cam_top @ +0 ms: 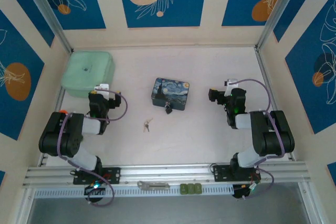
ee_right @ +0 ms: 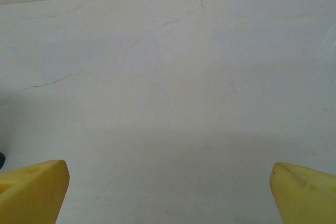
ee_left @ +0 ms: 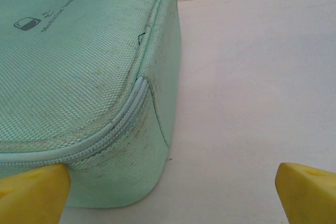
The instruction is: Unlock a padlock with a key
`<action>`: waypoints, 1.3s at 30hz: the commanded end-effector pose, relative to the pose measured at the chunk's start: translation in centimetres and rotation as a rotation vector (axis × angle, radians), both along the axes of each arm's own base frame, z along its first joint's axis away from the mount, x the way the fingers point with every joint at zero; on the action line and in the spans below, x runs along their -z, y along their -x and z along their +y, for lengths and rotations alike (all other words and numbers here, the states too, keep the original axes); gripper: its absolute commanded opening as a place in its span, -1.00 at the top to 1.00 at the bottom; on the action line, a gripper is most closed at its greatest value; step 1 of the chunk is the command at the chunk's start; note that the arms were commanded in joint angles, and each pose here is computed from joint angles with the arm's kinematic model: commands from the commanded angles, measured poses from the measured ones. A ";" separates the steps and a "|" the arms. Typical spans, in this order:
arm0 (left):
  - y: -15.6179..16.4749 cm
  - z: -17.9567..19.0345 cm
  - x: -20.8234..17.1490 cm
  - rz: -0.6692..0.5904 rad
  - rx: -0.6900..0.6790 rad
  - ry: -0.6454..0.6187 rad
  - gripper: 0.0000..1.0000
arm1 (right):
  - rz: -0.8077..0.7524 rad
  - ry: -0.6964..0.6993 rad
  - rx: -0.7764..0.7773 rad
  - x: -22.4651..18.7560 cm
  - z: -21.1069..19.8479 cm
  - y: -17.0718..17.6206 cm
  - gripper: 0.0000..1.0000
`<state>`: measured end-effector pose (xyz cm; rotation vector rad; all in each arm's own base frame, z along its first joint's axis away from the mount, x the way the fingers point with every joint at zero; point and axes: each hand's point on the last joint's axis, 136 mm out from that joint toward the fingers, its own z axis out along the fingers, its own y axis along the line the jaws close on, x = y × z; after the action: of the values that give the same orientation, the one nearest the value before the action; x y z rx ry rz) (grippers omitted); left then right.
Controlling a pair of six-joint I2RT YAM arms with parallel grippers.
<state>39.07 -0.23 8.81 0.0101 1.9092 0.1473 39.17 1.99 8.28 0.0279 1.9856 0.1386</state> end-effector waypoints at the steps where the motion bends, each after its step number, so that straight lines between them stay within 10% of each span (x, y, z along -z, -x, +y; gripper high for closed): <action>1: -0.4 -0.4 -0.6 -0.019 0.020 0.007 -1.00 | -0.039 0.000 -0.001 -1.2 0.0 -0.6 -0.98; 29: 0.0 -0.1 -1.2 -0.045 0.006 0.004 -1.00 | -0.041 -0.003 -0.005 -1.2 -0.1 -0.5 -0.98; 39: 1.2 1.0 -8.1 -0.054 -0.147 0.020 -1.00 | -0.052 0.130 0.010 -7.6 3.9 1.1 -0.97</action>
<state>38.16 -0.48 14.73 -0.0294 1.8364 0.1779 38.53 6.06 13.88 -0.0849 1.9196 0.0748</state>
